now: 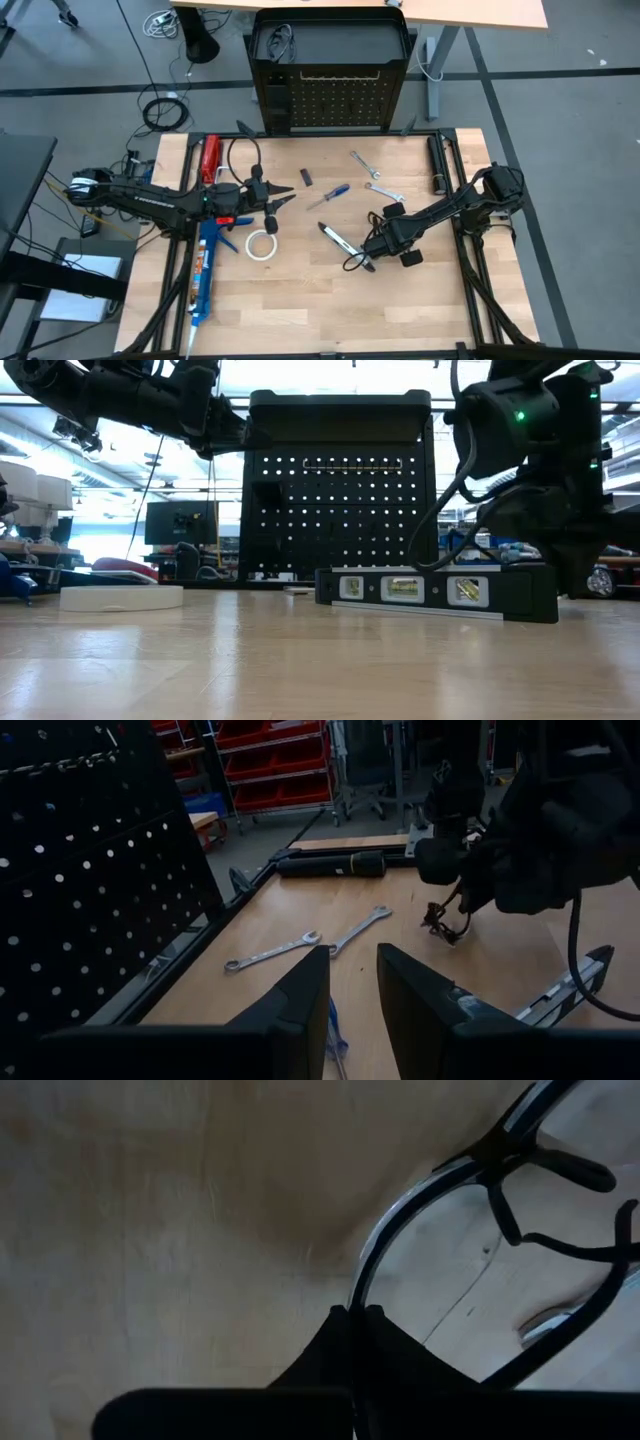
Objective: Hang tools onto peg board
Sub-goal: Put the black safety glasses on the top of the black pegboard
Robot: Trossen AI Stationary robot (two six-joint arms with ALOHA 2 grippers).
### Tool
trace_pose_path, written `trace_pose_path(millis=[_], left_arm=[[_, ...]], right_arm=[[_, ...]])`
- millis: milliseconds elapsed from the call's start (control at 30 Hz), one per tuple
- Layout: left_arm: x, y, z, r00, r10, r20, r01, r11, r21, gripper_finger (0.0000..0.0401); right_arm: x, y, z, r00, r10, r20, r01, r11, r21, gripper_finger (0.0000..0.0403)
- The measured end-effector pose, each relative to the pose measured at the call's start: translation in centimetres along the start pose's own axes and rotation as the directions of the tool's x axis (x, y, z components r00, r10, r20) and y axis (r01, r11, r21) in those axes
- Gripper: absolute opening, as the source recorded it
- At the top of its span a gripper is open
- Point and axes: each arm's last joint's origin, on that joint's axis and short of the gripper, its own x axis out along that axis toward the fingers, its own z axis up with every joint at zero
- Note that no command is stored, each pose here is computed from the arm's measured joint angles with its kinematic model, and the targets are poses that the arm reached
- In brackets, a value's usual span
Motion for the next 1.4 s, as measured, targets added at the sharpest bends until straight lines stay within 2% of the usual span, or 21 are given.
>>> trace_pose_path(millis=[233,400,500,667,767,833,1000,1133,1400], left_arm=[[0.0,0.0,0.0,1.0,0.0,0.0,0.0,1.0,-0.002,0.0092],[0.0,0.0,0.0,1.0,-0.016,0.003,0.016,0.999,-0.032,0.0092],[0.0,-0.1,0.1,0.999,-0.042,0.009,0.042,0.998,-0.044,0.0092],[0.1,-0.1,0.4,0.999,-0.043,0.015,0.044,0.995,-0.088,0.0092],[0.2,-0.1,0.8,0.998,-0.051,0.027,0.054,0.995,-0.087,0.0092],[0.2,-0.1,0.9,0.998,-0.058,0.032,0.061,0.994,-0.088,0.0092],[0.2,-0.1,1.0,0.998,-0.058,0.035,0.06,0.996,-0.07,0.0092],[0.2,-0.2,0.9,0.998,-0.06,0.016,0.061,0.996,-0.062,0.0092],[0.2,-0.2,0.5,0.998,-0.063,-0.022,0.061,0.996,-0.07,0.0092]], right_arm=[[-1.6,-0.4,0.5,0.999,0.013,0.052,-0.015,0.999,0.042,0.0015],[-5.2,-2.2,-0.4,0.975,0.063,0.212,-0.098,0.983,0.158,0.0015],[-8.3,-3.9,-1.9,0.933,0.021,0.359,-0.115,0.963,0.244,0.0015],[-12.3,-7.3,-5.4,0.833,-0.142,0.534,-0.1,0.912,0.398,0.0015],[-14.0,-9.2,-6.9,0.764,-0.21,0.611,-0.1,0.896,0.433,0.0015],[-15.2,-10.3,-7.7,0.697,-0.26,0.668,-0.095,0.89,0.445,0.0016],[-17.4,-13.4,-9.1,0.482,-0.364,0.797,-0.094,0.883,0.46,0.0016],[-18.3,-15.4,-10.4,0.36,-0.408,0.839,-0.096,0.878,0.469,0.0017],[-19.3,-18.1,-12.9,0.204,-0.524,0.827,-0.028,0.841,0.54,0.0018]])
